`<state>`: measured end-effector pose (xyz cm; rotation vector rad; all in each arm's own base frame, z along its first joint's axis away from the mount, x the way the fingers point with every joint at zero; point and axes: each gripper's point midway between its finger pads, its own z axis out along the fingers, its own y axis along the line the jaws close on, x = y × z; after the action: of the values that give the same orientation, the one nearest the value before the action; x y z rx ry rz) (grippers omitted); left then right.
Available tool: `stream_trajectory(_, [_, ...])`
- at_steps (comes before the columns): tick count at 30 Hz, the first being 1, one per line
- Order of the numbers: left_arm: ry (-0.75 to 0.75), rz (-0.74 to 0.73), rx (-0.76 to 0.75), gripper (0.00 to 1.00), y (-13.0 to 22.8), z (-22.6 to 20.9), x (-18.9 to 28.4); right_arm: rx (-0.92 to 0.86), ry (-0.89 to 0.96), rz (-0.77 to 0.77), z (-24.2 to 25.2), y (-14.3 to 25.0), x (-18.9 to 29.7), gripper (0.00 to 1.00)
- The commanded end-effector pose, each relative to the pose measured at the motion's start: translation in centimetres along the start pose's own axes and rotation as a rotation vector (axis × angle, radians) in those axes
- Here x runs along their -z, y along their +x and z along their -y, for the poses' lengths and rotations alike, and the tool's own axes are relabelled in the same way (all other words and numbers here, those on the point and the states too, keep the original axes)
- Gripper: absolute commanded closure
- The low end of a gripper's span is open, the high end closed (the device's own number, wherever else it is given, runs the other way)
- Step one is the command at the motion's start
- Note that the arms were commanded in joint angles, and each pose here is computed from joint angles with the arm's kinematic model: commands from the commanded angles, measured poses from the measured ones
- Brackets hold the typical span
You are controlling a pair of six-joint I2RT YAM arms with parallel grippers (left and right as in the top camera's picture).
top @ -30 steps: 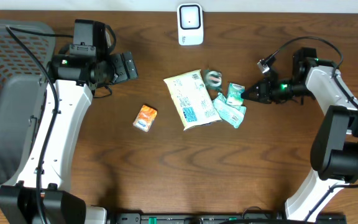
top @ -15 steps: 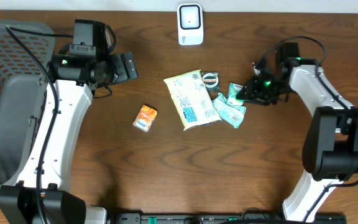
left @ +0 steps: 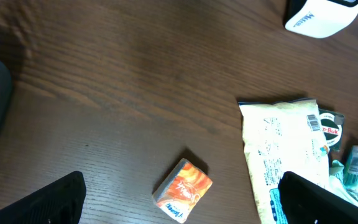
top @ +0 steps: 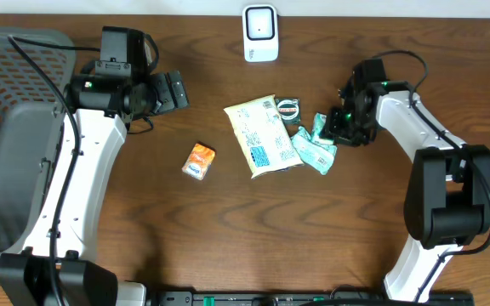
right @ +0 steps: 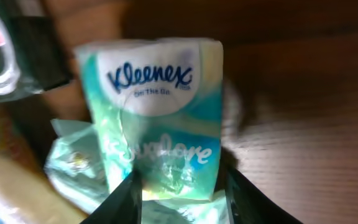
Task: Scan the item barcode
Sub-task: 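Grasp the teal Kleenex pack with the right gripper and lift it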
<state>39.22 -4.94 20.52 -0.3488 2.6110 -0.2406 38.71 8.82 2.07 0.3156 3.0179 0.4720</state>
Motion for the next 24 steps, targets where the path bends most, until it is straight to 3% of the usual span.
stream_trajectory(1, [0.007,-0.004,-0.002,0.02,-0.1,0.2,-0.1,-0.016,0.047,0.016,1.3,0.4,-0.5,0.63])
stream_trajectory(13, [0.007,-0.004,-0.002,0.02,-0.1,0.2,-0.1,0.186,0.117,0.114,3.8,-1.8,-1.1,0.69])
stream_trajectory(19, [0.007,-0.004,-0.002,0.02,-0.1,0.2,-0.1,0.189,0.119,0.157,5.6,-3.6,0.2,0.59])
stream_trajectory(24, [0.007,-0.004,-0.002,0.02,-0.1,0.2,-0.1,0.178,-0.011,0.161,3.9,-4.0,0.9,0.57])
